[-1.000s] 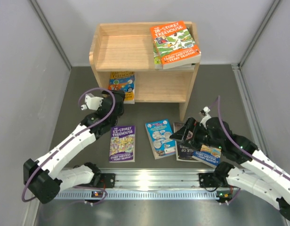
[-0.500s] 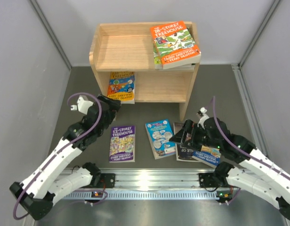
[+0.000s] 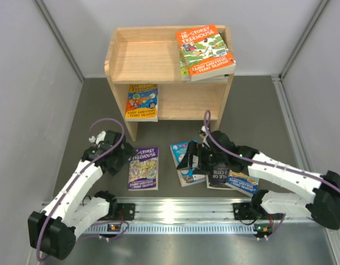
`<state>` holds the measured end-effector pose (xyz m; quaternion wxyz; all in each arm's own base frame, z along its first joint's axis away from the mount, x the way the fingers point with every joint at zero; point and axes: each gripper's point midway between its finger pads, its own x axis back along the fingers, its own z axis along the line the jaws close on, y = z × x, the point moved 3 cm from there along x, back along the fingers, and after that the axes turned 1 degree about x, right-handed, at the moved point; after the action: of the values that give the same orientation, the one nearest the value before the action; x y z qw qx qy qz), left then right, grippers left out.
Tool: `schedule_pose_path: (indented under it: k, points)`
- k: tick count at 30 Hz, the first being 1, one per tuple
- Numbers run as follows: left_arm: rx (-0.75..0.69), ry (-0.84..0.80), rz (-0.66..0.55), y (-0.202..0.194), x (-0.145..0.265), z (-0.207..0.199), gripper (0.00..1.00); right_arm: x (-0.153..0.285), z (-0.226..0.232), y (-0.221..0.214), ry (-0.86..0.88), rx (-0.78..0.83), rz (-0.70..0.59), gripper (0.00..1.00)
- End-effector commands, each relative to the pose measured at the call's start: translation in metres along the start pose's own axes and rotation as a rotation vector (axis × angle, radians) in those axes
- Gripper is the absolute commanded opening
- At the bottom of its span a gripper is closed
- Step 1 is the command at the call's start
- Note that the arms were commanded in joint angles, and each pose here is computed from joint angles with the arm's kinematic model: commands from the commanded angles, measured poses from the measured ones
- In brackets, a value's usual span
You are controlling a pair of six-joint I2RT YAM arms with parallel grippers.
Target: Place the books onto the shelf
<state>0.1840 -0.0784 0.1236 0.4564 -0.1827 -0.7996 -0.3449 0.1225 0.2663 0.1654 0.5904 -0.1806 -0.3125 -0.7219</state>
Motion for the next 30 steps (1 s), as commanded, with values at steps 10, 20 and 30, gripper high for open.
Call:
schedule_pose_path:
  k: [10, 20, 30]
  points:
    - [-0.014, 0.031, 0.249, -0.013, -0.026, 0.026, 0.98, -0.093, 0.054, 0.006, 0.089, 0.048, 0.056, 0.98]
    - [0.030, -0.053, 0.293, -0.045, -0.045, 0.040, 0.98, -0.156, 0.018, 0.003, -0.053, 0.036, 0.084, 0.96]
    - [0.020, -0.200, 0.373, -0.059, -0.059, 0.017, 0.88, -0.205, -0.037, -0.024, -0.273, -0.031, 0.146, 0.94]
